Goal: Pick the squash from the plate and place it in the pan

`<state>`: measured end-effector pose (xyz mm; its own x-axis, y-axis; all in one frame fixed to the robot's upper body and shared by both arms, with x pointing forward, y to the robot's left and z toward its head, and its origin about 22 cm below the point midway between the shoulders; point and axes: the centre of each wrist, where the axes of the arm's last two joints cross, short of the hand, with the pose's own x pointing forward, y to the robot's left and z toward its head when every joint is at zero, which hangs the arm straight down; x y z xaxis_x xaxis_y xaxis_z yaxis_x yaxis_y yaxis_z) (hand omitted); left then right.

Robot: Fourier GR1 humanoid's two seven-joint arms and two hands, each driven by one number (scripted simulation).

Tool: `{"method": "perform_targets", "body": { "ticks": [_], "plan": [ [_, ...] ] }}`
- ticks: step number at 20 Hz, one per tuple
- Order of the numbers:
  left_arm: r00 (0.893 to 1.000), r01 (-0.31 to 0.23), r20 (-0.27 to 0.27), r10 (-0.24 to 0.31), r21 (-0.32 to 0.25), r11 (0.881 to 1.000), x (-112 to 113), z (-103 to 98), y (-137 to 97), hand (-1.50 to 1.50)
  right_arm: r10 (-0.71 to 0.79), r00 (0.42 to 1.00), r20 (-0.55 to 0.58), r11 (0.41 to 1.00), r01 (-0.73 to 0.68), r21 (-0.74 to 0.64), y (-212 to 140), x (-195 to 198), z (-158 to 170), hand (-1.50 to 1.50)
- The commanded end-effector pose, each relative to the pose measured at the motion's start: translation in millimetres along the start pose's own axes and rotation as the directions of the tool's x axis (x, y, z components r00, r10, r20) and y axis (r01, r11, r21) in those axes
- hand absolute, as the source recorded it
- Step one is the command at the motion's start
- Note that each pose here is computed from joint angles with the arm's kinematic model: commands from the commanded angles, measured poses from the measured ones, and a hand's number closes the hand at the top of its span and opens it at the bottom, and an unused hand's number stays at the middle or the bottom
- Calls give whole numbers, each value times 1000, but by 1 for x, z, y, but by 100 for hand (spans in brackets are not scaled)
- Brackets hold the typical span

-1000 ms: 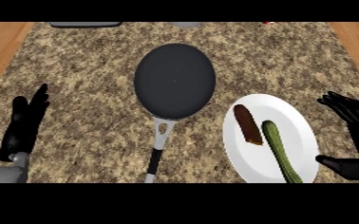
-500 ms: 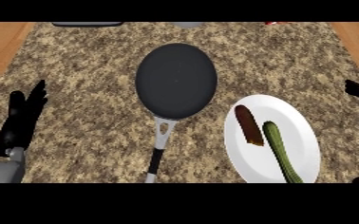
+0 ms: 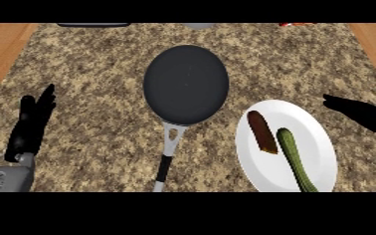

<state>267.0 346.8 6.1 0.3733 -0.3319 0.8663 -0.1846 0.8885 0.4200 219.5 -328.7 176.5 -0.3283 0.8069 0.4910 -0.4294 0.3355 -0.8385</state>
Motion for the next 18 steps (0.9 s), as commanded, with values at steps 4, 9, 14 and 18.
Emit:
{"method": "perform_targets", "body": {
  "ticks": [4,9,14,18],
  "plan": [
    [1000,10,18,-10,15,1000,7,2,8,0,164,981,-106,977,-147,156,23,9,-27,-150],
    [1000,0,9,0,3,1000,16,-3,13,0,162,979,-124,974,-138,178,63,33,-27,-150],
    [1000,-8,15,8,-4,1000,4,11,5,0,222,963,-151,964,-194,184,76,6,-39,-150],
    [1000,0,-5,0,-4,1000,-9,9,26,0,247,952,-182,959,-213,186,83,13,-38,-150]
  ]
}}
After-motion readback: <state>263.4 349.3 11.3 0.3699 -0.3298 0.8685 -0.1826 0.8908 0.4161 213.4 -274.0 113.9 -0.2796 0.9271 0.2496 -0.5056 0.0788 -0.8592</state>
